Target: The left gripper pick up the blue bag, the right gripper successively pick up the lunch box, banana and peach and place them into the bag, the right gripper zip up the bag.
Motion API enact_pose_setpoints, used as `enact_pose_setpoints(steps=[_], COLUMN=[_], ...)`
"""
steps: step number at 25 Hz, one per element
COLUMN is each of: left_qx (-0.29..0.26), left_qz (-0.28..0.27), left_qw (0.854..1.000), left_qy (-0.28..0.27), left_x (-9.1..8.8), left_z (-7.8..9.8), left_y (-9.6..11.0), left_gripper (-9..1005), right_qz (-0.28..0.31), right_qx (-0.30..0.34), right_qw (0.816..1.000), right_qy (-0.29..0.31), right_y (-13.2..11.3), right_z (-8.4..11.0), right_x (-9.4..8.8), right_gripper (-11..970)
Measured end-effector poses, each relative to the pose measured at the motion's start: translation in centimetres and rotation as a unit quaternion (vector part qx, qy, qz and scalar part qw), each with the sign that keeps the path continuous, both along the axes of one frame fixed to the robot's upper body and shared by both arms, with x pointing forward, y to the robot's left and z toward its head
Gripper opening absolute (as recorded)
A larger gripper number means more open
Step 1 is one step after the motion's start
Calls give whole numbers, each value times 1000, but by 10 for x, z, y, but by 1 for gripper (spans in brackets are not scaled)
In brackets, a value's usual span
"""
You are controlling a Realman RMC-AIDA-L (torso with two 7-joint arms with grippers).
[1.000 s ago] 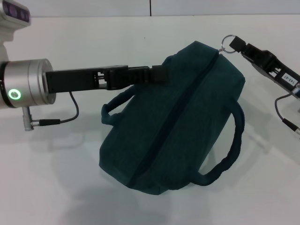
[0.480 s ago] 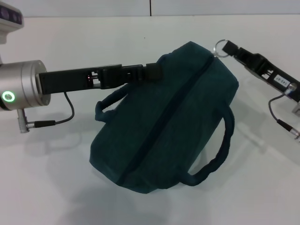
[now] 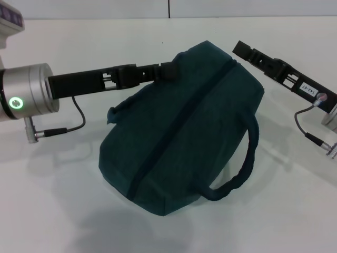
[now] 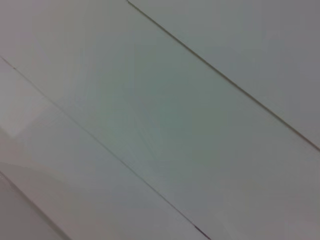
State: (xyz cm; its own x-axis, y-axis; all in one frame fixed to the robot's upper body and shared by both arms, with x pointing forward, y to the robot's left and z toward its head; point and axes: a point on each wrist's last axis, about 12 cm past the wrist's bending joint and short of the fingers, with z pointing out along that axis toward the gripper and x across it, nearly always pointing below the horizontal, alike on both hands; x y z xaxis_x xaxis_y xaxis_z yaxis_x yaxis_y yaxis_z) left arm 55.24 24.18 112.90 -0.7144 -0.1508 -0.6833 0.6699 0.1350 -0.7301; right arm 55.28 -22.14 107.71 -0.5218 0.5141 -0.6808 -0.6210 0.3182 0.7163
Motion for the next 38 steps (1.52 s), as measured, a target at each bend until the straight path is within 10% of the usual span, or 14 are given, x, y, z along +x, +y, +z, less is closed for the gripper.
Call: enact_pose_setpoints(steps=[15, 25, 38], left_qx=[24, 19, -23], left_qz=[77, 109, 62], left_qw=[997, 994, 991], left_qy=[10, -17, -117], left_x=[17, 20, 22], left_z=[-10, -14, 34], left_y=[-4, -4, 6], left_gripper=[142, 153, 643], right_qz=[-89, -84, 46], right_qx=[27, 30, 10], right_qw=[996, 996, 982], right_qy=[11, -10, -181], right_y=[-45, -46, -31], right_z=[-9, -7, 30], right_x=[-15, -20, -26], right_gripper=[821, 872, 868])
